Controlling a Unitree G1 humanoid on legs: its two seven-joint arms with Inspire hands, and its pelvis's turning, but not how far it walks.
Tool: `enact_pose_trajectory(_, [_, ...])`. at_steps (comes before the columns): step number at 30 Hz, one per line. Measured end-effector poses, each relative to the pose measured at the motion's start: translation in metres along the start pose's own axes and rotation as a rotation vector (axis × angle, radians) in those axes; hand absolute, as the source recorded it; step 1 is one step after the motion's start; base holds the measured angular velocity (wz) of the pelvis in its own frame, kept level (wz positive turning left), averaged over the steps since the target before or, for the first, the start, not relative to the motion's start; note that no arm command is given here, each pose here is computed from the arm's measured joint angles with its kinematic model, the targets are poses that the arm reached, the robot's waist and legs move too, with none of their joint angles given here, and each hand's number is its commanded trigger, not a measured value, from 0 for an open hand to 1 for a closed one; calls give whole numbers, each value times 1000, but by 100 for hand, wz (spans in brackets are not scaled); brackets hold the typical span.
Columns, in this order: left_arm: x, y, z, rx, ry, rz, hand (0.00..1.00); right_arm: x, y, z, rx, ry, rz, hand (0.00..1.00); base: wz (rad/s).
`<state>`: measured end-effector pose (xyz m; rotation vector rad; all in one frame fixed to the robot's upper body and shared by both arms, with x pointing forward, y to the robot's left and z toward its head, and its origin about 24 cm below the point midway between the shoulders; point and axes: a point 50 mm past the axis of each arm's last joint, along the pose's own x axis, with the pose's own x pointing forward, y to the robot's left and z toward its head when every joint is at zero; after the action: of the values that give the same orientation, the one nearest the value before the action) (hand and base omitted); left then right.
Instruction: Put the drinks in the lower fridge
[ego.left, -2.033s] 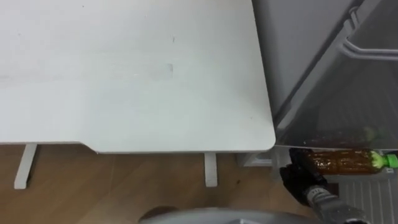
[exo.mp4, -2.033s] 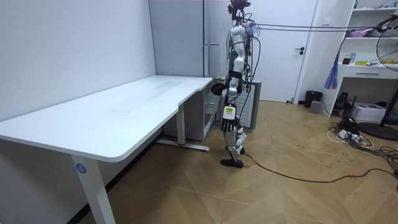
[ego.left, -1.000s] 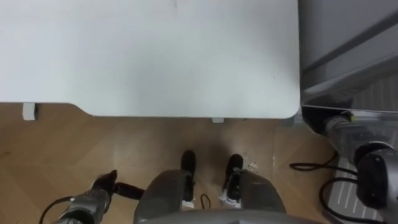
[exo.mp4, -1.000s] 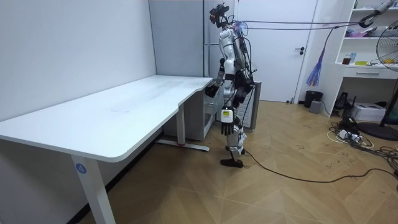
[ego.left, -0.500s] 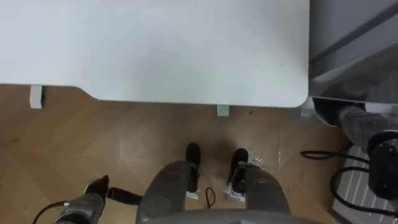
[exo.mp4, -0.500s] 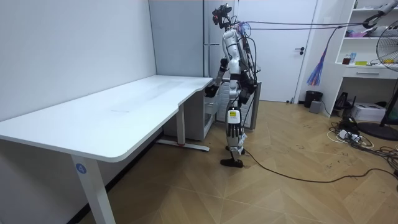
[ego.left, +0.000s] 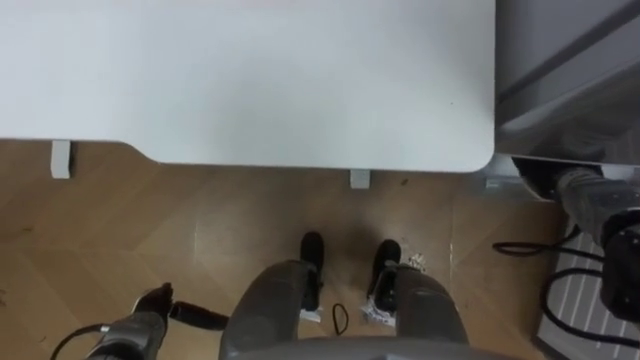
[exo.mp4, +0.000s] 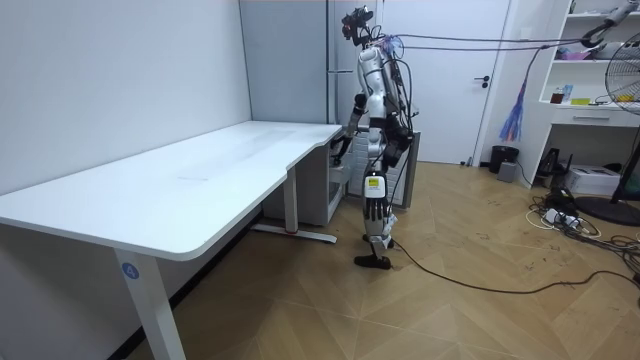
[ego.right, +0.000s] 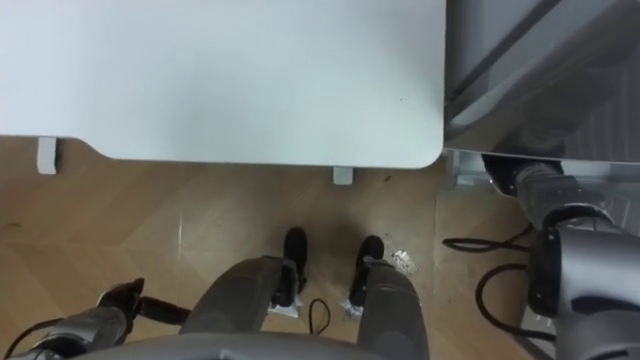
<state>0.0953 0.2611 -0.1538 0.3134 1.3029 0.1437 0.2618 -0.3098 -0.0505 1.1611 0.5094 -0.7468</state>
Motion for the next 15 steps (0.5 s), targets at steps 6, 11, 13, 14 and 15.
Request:
enact_pose_trajectory(6, [0,0,0,0,1,-2,0,0,-1,0,-32,2,-4,0,-1])
enact_pose_trajectory(11, [0,0,4,-2,-11,-14,0,0,-2,0,-114,4,-9,0,0])
enact_pose_trajectory(13, [0,1,6,-1,-16,-22,0,0,-2,0,-156,6,-10,0,0])
enact_pose_trajectory(14, [0,1,6,-2,-17,-25,0,0,-2,0,-164,7,-9,0,0])
enact_pose_trajectory(15, [0,0,6,-2,-17,-27,0,0,-3,0,-175,8,-10,0,4])
